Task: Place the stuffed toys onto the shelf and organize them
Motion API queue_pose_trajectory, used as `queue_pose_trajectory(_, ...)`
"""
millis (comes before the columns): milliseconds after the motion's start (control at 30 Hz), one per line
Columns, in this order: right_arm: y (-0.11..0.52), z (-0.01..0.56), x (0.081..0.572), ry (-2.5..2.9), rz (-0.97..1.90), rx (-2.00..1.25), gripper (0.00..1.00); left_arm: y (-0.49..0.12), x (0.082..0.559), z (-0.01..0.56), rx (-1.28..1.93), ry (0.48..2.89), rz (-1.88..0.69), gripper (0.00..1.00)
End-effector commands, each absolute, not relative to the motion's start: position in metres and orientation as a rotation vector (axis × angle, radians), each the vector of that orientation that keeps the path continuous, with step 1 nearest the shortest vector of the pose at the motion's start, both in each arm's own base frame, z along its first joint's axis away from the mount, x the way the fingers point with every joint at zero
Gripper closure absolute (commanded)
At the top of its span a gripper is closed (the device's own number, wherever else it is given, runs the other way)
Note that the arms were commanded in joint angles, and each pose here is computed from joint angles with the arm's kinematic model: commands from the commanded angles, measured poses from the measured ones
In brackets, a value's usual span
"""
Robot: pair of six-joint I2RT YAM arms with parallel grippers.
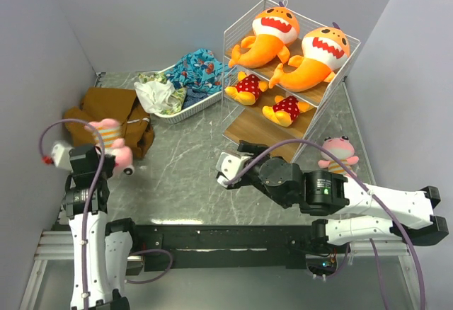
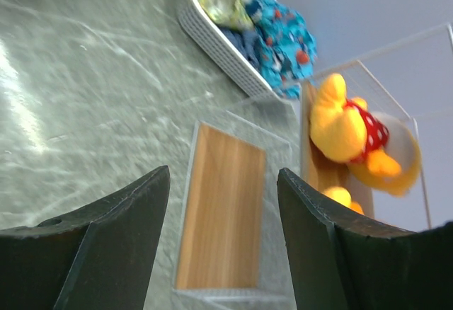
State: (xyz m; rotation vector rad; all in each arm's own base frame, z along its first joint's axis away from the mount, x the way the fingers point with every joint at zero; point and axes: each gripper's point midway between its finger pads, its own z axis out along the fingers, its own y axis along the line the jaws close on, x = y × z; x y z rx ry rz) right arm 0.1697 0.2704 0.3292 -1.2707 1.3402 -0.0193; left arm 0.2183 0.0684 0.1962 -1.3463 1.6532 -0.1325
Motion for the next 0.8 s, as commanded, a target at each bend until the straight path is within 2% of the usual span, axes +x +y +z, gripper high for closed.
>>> queue_pose_trajectory(0,0.294,0.349,0.145,1.211,0.216,-1.272,0.3,-0.032,0.257,0.239,-0.596,1.796,-0.677,0.99)
queue_pose_trajectory(133,0.301,0.35,0.133,1.133,0.301,-1.294,0.3,-0.083,0.249,0.244,-0.339,1.808,-0.998,0.99)
queue_pose_trajectory(500,0.312,0.366,0.106,0.94,0.42,-1.49,0.28,-0.149,0.2,0.263,0.202,1.786,-1.288,0.99)
queue_pose_trajectory(767,0.297,0.351,0.13,0.884,0.227,-1.658,0.28,-0.199,0.177,0.26,0.488,1.811,-1.381,0.99)
